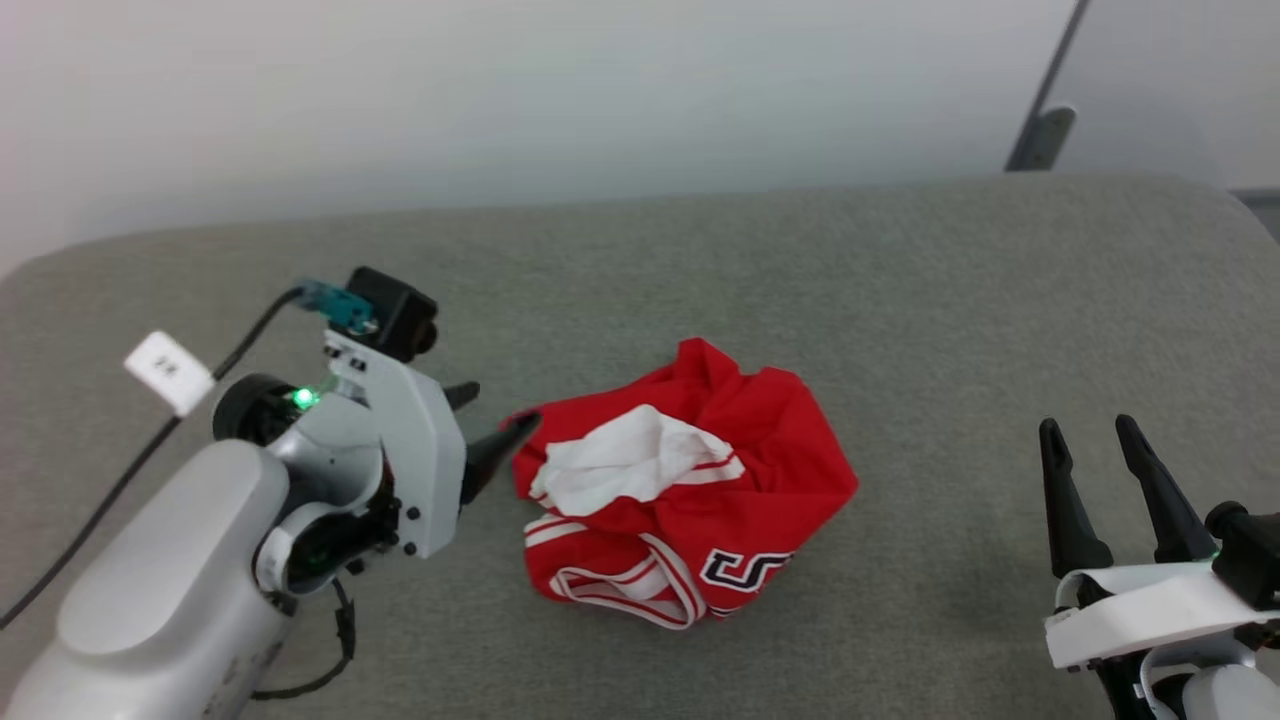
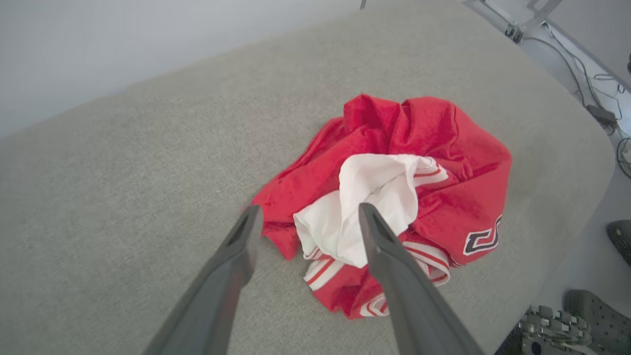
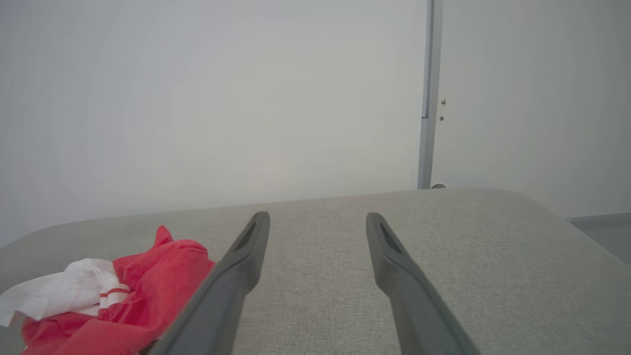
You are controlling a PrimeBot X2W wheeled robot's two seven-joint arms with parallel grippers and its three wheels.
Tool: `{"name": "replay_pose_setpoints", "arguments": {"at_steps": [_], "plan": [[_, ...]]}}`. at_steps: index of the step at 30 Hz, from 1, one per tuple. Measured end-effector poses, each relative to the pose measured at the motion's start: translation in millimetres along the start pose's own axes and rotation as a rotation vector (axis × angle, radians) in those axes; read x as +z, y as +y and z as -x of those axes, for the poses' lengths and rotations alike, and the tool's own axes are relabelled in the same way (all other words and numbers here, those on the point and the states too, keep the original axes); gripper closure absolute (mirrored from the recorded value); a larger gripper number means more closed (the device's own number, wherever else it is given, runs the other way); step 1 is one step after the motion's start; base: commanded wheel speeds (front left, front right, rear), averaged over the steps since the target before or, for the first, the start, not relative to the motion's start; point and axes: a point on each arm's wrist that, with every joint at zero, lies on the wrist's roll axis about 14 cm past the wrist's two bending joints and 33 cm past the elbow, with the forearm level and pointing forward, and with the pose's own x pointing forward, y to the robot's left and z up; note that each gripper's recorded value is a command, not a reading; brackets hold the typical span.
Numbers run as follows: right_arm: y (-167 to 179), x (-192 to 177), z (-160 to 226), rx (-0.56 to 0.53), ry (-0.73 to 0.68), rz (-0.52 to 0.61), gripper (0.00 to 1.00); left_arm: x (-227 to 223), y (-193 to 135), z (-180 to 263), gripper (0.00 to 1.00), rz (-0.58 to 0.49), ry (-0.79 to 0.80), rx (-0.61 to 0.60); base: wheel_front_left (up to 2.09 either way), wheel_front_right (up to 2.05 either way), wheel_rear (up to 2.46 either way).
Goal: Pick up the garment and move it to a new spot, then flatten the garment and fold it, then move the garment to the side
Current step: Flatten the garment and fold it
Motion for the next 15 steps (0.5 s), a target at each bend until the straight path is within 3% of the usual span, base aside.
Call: {"name": "replay_pose_setpoints", "arguments": {"at_steps": [6, 15], "plan": [[-13, -9, 4, -0.047, 0.024, 0.001, 0.00, -35, -5, -29, 0.00, 0.010, 0.185, -0.039, 0.00, 0.00, 0.00], [-26, -20, 4, -0.096, 0.053, 0.005, 0.00, -65, -3, -59, 0.00, 0.061, 0.301, -0.062, 0.00, 0.00, 0.00]]}}
